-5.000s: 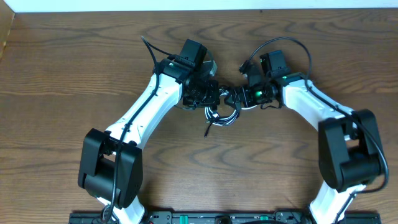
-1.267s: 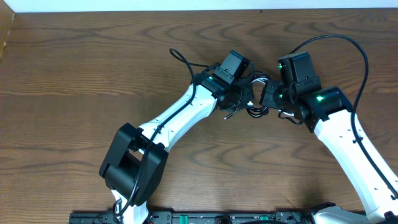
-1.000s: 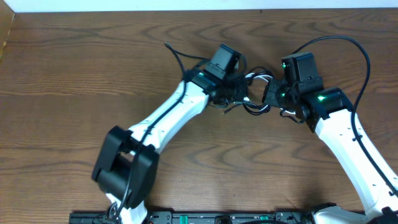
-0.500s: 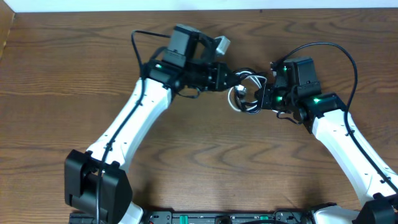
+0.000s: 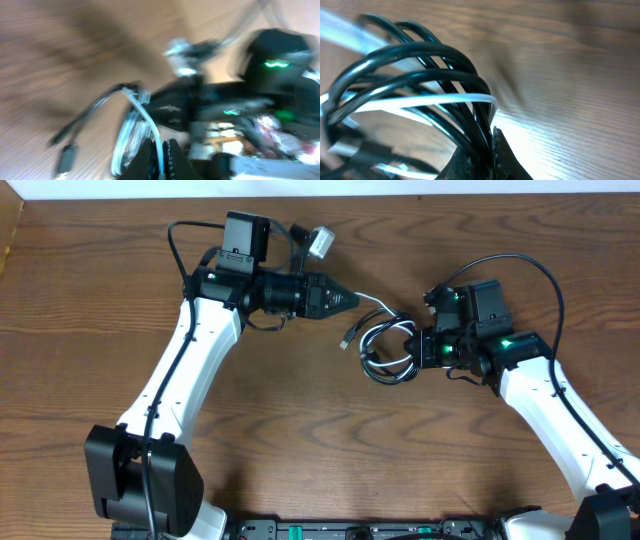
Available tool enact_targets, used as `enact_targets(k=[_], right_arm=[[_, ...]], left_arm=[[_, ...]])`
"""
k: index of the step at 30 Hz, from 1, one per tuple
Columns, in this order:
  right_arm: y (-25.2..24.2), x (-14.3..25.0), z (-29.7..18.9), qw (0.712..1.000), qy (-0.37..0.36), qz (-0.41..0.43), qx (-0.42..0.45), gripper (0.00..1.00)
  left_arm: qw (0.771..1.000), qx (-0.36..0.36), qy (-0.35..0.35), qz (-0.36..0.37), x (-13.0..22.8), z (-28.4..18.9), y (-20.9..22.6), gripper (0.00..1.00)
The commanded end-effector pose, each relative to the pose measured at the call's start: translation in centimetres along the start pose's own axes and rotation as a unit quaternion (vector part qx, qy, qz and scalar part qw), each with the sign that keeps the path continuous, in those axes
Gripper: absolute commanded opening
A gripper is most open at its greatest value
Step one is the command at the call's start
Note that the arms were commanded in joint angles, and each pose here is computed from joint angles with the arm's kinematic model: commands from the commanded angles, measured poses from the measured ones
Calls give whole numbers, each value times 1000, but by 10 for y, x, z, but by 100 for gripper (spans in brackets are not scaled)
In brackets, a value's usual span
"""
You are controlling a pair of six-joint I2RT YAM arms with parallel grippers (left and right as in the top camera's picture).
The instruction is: Untangle cables
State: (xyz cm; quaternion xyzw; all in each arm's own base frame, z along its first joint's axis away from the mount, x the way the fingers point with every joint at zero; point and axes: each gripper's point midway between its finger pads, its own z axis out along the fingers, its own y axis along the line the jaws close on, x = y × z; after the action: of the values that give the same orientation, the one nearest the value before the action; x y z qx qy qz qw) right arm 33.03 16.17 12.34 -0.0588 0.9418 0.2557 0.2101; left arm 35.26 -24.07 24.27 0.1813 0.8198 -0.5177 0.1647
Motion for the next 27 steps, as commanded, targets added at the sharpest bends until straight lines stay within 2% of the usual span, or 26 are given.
enact_targets(k=[1,4,8,17,24,27], right_arm=[[36,9,-3,990,18,-81,-114,1],[56,14,-10,976,20,-124,-176,1],[82,16,-28,950,9,-168,-262,1],[106,1,-74,907,-50,-201,-367,1],[90,-11,-85,914,-67,-173,-360,1],[76,-16,-76,934,-65,-144,-319,1]], left_arm=[[984,-179,-10,4,1,-12,45,7],[966,-260,6,-11,14,-19,68,7],[950,-312,22,-21,25,-26,83,8],[945,-320,57,-44,55,-17,100,7],[940,-320,100,-63,82,3,118,7],[942,-316,101,-53,80,13,120,8]])
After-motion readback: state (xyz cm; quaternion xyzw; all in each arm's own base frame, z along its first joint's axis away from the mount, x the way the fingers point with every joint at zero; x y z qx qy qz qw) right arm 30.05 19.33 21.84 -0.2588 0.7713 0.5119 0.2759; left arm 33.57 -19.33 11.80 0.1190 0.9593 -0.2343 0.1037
